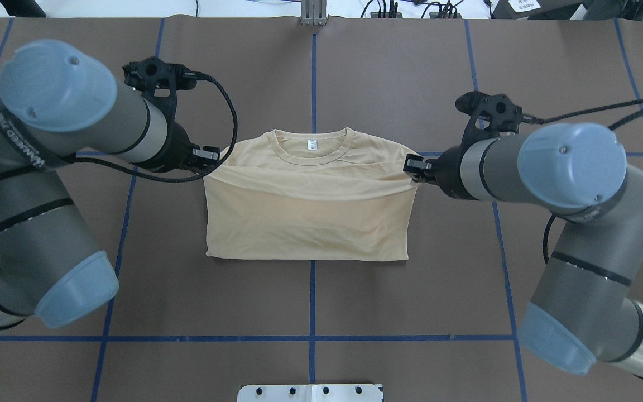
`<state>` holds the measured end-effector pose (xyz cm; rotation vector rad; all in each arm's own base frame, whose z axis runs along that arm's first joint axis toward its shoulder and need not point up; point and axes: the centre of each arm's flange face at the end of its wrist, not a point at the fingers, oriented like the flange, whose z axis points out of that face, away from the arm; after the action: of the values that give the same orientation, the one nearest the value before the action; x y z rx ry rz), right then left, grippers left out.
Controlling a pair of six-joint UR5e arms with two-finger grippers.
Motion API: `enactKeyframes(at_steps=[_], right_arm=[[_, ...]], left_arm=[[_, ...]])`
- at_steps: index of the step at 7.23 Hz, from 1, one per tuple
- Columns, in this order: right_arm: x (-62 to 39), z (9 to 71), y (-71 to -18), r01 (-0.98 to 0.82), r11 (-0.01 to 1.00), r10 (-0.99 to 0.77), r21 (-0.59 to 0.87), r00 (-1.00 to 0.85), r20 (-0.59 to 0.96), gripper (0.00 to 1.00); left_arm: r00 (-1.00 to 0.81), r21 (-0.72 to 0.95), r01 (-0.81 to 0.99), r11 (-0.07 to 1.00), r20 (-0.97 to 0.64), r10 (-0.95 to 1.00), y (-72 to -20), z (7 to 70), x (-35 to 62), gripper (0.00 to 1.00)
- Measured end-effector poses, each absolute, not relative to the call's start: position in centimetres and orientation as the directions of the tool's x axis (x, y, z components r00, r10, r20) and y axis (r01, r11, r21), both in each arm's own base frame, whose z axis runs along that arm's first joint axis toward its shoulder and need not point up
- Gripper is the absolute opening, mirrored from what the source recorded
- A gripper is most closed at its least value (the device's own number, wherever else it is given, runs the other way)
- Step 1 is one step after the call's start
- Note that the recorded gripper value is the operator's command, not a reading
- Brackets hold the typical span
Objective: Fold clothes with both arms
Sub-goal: 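Lift the hem with both grippers and fold it up to the collar, then open both grippers and raise them off the folded shirt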
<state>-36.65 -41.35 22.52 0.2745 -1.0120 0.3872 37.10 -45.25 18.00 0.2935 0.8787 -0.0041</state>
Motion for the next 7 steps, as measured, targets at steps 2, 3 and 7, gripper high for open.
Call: enactKeyframes(at_steps=[2, 3, 7], right_arm=[[-37.9, 22.4, -46.8, -0.462, 0.885, 0.207, 0.055, 0.498, 0.842, 0.00], [-40.0, 23.2, -49.6, -0.458, 0.886, 0.214, 0.068, 0.535, 0.817, 0.00], [-45.8, 28.9, -56.4, -0.409, 0.905, 0.201, 0.118, 0.655, 0.728, 0.96]], left_arm=[[0.676, 0.293, 0.167, 0.941, -0.729, 0.107, -49.3, 19.3, 38.5, 0.00], [0.694, 0.317, 0.176, 0.932, -0.711, 0.111, -51.6, 21.5, 40.4, 0.00], [0.725, 0.374, 0.135, 0.917, -0.669, 0.166, -58.9, 29.0, 48.1, 0.33]])
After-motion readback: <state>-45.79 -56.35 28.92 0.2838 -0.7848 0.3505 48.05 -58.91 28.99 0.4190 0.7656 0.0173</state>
